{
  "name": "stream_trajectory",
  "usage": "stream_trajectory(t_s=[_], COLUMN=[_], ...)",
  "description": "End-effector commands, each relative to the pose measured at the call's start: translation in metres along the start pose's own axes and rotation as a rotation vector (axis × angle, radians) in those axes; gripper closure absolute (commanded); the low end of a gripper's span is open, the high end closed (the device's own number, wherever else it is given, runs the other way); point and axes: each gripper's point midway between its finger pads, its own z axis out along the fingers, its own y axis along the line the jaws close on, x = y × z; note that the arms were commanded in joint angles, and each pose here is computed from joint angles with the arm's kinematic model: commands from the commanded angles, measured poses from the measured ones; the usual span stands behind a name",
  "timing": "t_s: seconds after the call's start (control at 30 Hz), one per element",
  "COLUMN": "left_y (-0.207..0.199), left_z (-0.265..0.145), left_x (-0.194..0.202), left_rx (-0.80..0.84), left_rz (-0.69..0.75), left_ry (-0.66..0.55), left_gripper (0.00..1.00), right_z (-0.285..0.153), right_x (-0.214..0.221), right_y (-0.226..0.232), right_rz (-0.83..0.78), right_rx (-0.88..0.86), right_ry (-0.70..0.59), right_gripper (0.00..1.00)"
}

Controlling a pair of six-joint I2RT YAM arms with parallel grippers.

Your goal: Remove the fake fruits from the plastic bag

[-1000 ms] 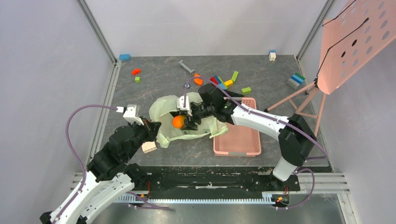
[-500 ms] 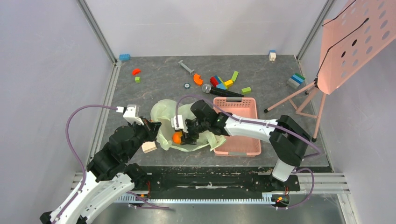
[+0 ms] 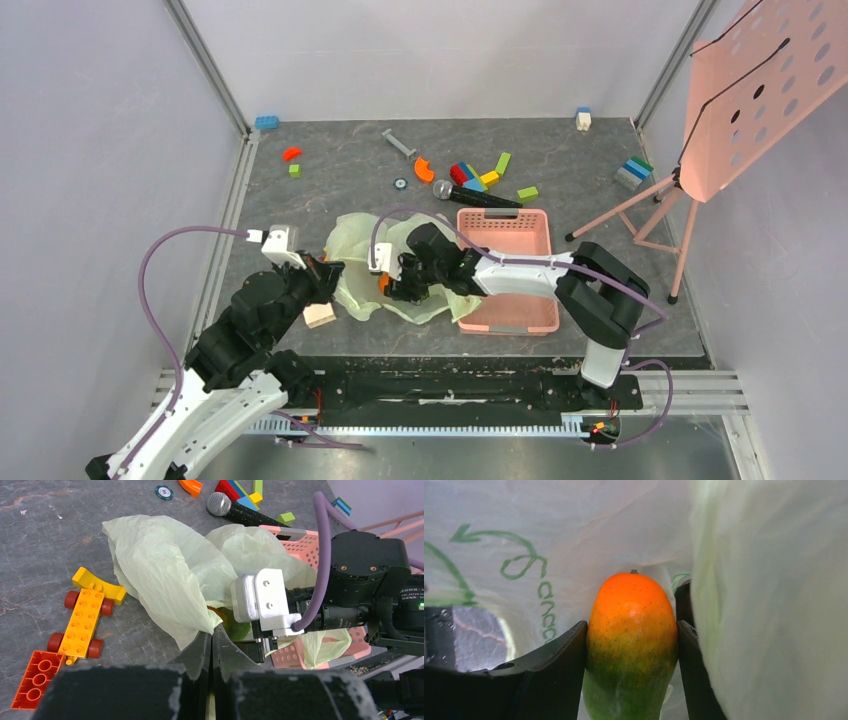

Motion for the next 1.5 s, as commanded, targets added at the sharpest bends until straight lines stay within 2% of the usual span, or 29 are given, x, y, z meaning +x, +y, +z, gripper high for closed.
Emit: stream_trajectory(t_s=[0.0, 0.1, 0.27, 0.5, 0.67, 0.73, 0.87, 1.0, 1.47], left_y=[0.002, 0.002, 0.001, 0.002, 0.003, 0.004, 0.002, 0.001, 0.0], left_z=[-0.001, 0.001, 0.003, 0.003, 0.003, 0.003, 0.005, 0.006, 0.007], left_x=[-0.003, -0.001, 0.002, 0.003, 0.007, 0.007, 0.007, 0.007, 0.008], left_rx=[-0.013, -0.017, -0.014, -0.016, -0.018, -0.018, -0.014, -0.01, -0.003], left_rz=[-0.04, -0.041, -0.039, -0.035, -0.038, -0.04, -0.039, -0.039, -0.046], left_ry=[-0.017, -0.013, -0.001, 0.001, 0.007, 0.007, 0.008, 0.009, 0.012], left_gripper=[0.98, 0.98, 0.98, 0.98, 0.98, 0.98, 0.98, 0.98, 0.98], right_z=[-0.009, -0.024, -0.05, -0.084, -0.099, -0.101, -0.103, -0.097, -0.073], right_x=[-0.003, -0.018, -0.056, -0.1, -0.122, -0.125, -0.118, -0.097, -0.032], right_y=[0.024, 0.039, 0.028, 0.037, 0.036, 0.045, 0.079, 0.108, 0.167], right_rz=[-0.028, -0.059, -0.099, -0.145, -0.13, -0.117, -0.084, -0.015, 0.052], right_rx=[-0.116, -0.167, -0.105, -0.171, -0.169, -0.217, -0.401, -0.538, -0.611], right_ry=[-0.031, -0.083, -0.165, -0.267, -0.321, -0.342, -0.37, -0.344, -0.156], right_gripper=[0.72, 0.72, 0.71, 0.69, 0.68, 0.68, 0.66, 0.67, 0.68])
